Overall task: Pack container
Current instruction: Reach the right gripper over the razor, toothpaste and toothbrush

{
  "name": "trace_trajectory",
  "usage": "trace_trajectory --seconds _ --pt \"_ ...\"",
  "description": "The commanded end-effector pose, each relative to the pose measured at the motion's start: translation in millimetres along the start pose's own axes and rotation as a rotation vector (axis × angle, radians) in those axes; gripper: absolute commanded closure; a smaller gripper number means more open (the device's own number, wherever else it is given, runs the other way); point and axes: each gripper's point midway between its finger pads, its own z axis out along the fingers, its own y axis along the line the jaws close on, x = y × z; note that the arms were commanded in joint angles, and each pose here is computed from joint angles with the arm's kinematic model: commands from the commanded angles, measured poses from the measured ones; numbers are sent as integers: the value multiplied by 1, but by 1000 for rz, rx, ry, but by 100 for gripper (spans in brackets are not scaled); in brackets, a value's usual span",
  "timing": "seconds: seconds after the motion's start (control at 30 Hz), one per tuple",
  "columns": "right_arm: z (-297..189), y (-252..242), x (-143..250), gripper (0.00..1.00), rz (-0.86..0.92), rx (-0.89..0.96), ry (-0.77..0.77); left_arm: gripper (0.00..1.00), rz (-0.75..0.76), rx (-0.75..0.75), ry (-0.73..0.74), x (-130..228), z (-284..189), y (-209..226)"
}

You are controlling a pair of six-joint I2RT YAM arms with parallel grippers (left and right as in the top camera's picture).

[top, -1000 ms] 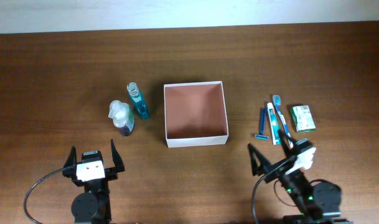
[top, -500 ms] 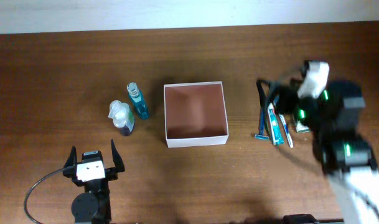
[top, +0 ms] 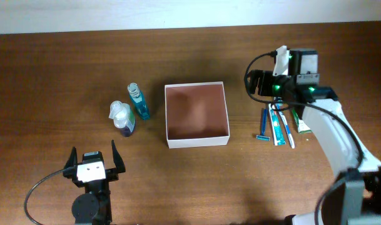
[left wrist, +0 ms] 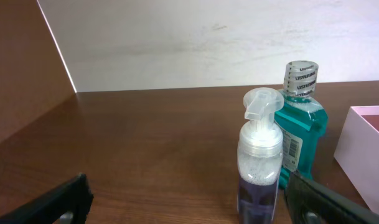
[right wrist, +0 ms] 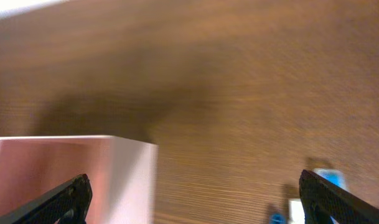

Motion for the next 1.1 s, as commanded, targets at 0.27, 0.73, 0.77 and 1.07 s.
trace_trajectory --seconds 0.27,0.73,0.77,1.07 --pt "41 -62 43 16 -47 264 170 1 15 6 -7 1 0 -1" --pt "22 -94 76 27 -51 448 306 1 15 6 -7 1 0 -1" --pt "22 -93 79 30 -50 445 316 1 15 6 -7 1 0 -1" --pt "18 -81 104 44 -28 371 422 1 15 6 -7 1 0 -1"
